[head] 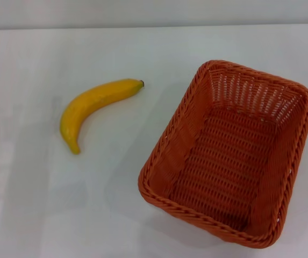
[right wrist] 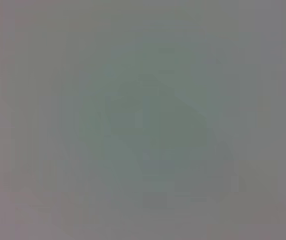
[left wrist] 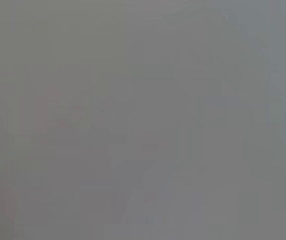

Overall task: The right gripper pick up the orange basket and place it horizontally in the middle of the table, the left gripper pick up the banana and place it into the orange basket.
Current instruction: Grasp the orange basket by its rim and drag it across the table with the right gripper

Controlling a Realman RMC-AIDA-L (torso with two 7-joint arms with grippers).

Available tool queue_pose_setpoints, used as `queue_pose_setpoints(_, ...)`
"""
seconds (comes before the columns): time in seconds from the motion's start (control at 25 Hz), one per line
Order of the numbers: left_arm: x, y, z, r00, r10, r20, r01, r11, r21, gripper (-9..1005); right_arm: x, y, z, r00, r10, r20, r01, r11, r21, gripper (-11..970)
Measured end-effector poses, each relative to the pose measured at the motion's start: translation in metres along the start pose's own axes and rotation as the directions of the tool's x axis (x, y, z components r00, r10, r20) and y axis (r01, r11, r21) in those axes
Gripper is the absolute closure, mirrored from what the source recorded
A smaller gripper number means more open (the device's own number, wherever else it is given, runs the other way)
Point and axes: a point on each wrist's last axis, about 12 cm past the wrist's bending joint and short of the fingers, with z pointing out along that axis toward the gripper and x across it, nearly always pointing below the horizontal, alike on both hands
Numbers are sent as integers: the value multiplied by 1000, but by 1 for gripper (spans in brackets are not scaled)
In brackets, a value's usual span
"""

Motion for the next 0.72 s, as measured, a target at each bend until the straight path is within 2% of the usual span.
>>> queue_pose_setpoints(0.72, -1, -2, 2, 1000, 1, 5, -1, 1000, 9, 137, 0, 0, 0, 1000, -1, -2, 1, 1000, -2, 126)
